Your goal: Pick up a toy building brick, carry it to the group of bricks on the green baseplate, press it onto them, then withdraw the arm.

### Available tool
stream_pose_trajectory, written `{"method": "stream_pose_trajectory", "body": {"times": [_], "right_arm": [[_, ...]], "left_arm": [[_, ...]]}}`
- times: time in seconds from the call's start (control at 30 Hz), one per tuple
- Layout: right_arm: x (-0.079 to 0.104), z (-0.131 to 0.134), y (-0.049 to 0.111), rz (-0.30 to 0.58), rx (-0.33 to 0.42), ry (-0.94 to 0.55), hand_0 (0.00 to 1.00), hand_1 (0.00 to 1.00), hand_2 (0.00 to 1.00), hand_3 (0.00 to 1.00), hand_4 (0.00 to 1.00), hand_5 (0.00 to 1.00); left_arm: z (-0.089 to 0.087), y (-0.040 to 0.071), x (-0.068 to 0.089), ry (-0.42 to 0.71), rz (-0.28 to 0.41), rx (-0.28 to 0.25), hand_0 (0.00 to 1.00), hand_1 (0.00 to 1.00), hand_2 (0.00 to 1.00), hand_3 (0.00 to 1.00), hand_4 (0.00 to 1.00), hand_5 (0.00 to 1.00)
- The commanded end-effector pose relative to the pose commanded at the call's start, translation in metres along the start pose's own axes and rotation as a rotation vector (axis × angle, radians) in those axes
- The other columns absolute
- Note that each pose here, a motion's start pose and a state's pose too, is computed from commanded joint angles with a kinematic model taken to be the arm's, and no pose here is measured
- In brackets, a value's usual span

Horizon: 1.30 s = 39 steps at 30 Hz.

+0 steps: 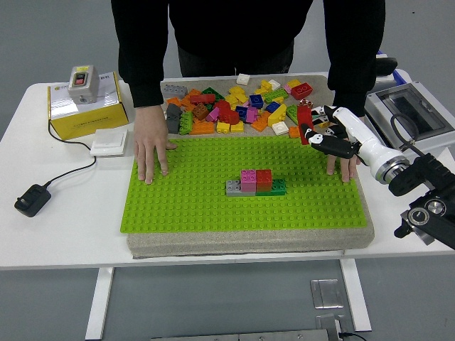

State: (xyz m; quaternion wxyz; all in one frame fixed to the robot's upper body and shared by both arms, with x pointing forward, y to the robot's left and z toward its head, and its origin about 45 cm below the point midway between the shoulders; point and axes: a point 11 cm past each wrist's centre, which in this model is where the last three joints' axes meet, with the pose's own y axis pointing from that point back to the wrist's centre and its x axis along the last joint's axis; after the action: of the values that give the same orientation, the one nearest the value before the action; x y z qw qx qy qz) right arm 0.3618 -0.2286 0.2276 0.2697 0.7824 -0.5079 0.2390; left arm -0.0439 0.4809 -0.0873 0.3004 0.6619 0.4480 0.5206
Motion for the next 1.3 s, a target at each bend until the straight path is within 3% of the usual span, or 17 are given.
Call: {"method": "stream_pose_trajectory", "body": {"times": [0.2,0.4,0.67,1.3], "right_arm": [[-0.010,0.008,0.001,-0.057,-0.033,0.263,0.113,0.189,0.619,0.639,0.408,0.358],[-0.013,0.010,0.000,-0.069,-0.009,0.511,0.117,0.192,0.620,0.641,0.405,0.360],[-0.021,0.014,0.000,-0.095,0.025,0.739,0.120,0.193,0.621,0.643,0.401,0.360],[-0.050,0.034,-0.004,-0.207,0.002,0.767,0.125,0.195,0.621,0.645,0.387,0.358]], "left_arm": [[0.002,0.000,0.001,0.001,0.003,-0.003,0.687,0.675,0.625,0.706,0.143,0.674],[0.002,0.001,0.002,0.001,0.003,-0.005,0.687,0.676,0.625,0.706,0.143,0.674],[0.004,0.001,0.003,0.002,0.005,-0.008,0.687,0.676,0.626,0.706,0.142,0.676],[0.003,0.001,0.002,0.000,0.004,-0.007,0.687,0.675,0.626,0.706,0.142,0.676]]}}
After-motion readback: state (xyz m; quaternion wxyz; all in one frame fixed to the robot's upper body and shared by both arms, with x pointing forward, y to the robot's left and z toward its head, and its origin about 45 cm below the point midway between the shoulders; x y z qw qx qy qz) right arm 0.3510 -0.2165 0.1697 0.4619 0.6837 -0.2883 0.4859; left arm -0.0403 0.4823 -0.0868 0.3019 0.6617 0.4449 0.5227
